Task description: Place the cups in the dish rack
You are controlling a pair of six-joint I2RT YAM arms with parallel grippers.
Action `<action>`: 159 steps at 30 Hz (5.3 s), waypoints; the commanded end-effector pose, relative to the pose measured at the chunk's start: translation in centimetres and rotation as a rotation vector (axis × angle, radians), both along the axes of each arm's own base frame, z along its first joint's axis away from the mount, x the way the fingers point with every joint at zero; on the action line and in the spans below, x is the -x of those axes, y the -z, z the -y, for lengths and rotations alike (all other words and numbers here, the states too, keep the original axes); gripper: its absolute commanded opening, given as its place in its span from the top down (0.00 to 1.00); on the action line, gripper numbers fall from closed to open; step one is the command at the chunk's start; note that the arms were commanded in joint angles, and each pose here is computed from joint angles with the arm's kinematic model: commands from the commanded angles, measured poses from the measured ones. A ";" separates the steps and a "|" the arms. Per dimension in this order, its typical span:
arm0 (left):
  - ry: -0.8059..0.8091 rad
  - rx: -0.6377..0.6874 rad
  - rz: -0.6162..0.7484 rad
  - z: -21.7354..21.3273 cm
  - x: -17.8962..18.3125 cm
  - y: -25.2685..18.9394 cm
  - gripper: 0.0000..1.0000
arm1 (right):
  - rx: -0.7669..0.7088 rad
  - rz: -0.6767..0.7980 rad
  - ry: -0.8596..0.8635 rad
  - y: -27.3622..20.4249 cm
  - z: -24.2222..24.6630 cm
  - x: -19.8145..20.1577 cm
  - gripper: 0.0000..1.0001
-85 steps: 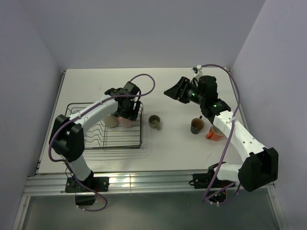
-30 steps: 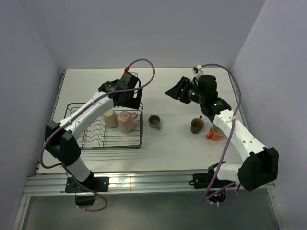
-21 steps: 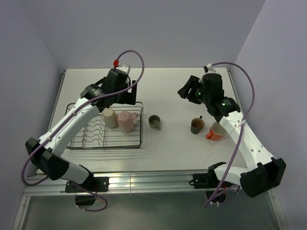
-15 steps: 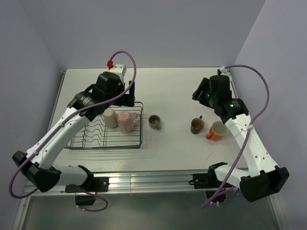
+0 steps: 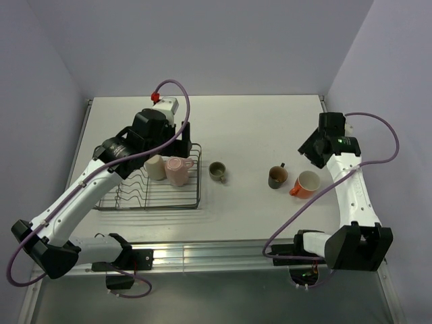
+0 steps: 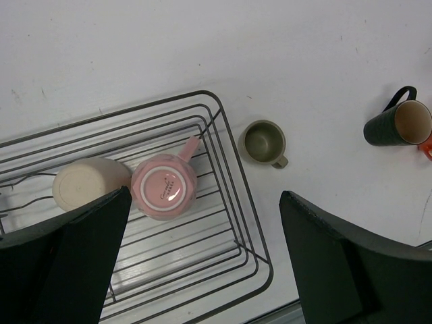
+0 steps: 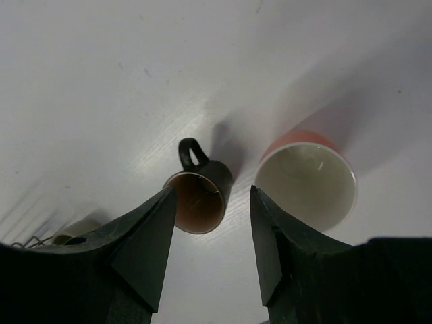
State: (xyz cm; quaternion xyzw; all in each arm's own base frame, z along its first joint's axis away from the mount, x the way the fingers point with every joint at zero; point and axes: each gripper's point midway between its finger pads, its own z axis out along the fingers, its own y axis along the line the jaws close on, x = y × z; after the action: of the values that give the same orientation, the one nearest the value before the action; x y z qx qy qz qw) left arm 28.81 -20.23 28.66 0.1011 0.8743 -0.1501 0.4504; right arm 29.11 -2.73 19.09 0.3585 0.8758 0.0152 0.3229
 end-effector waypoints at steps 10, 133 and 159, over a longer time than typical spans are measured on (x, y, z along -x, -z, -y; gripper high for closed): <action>0.037 0.048 0.050 0.8 0.0 -1.3 0.01 | -0.008 -0.153 0.111 2.9 2.6 2.3 0.44; 0.475 0.872 0.036 -0.2 2.1 -9.0 0.60 | -1.025 0.932 -1.311 -24.4 -39.8 2.9 1.00; 0.439 0.822 0.086 -0.9 3.3 -11.1 1.00 | -0.792 0.861 -1.069 -20.8 -37.6 -0.5 0.59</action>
State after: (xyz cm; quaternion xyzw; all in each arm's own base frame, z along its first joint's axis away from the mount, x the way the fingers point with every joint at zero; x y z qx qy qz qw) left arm 27.39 -19.32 34.90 0.0436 0.7212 -0.5721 0.3882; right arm 29.33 36.29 38.23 -0.0682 0.6692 0.6311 0.3863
